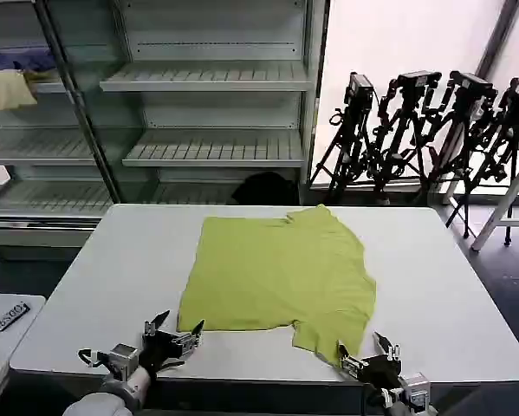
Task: Fold and organize the clothes.
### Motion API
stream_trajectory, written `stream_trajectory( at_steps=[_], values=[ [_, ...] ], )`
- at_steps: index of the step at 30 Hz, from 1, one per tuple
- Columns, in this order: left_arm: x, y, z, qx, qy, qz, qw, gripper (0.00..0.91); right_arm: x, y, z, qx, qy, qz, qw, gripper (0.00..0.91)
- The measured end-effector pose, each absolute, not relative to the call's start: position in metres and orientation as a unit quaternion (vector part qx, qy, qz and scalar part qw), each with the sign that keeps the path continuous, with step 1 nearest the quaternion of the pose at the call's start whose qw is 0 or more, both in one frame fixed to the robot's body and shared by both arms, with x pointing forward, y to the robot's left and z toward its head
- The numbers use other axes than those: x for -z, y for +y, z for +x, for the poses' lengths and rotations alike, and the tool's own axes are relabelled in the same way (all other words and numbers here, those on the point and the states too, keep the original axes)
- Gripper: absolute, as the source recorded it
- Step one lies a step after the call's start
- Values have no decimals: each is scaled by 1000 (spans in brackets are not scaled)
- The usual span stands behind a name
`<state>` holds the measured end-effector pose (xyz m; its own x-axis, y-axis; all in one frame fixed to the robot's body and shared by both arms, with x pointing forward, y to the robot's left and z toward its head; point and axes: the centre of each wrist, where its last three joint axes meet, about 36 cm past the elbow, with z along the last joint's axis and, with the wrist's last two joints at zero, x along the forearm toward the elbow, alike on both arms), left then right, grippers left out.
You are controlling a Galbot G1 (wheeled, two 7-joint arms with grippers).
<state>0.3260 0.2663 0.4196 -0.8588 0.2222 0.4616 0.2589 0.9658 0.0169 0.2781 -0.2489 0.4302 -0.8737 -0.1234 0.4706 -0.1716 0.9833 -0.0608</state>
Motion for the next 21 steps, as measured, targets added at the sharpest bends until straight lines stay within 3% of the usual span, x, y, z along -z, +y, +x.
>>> stream_trajectory(
  at_steps=[2, 21],
  values=[
    [-418, 266, 325, 37, -963, -125, 237, 20, -430, -249, 278, -52, -966, 77, 240, 0],
    [-420, 264, 322, 29, -961, -133, 239, 0, -428, -249, 279, -42, -969, 74, 230, 0]
  ],
)
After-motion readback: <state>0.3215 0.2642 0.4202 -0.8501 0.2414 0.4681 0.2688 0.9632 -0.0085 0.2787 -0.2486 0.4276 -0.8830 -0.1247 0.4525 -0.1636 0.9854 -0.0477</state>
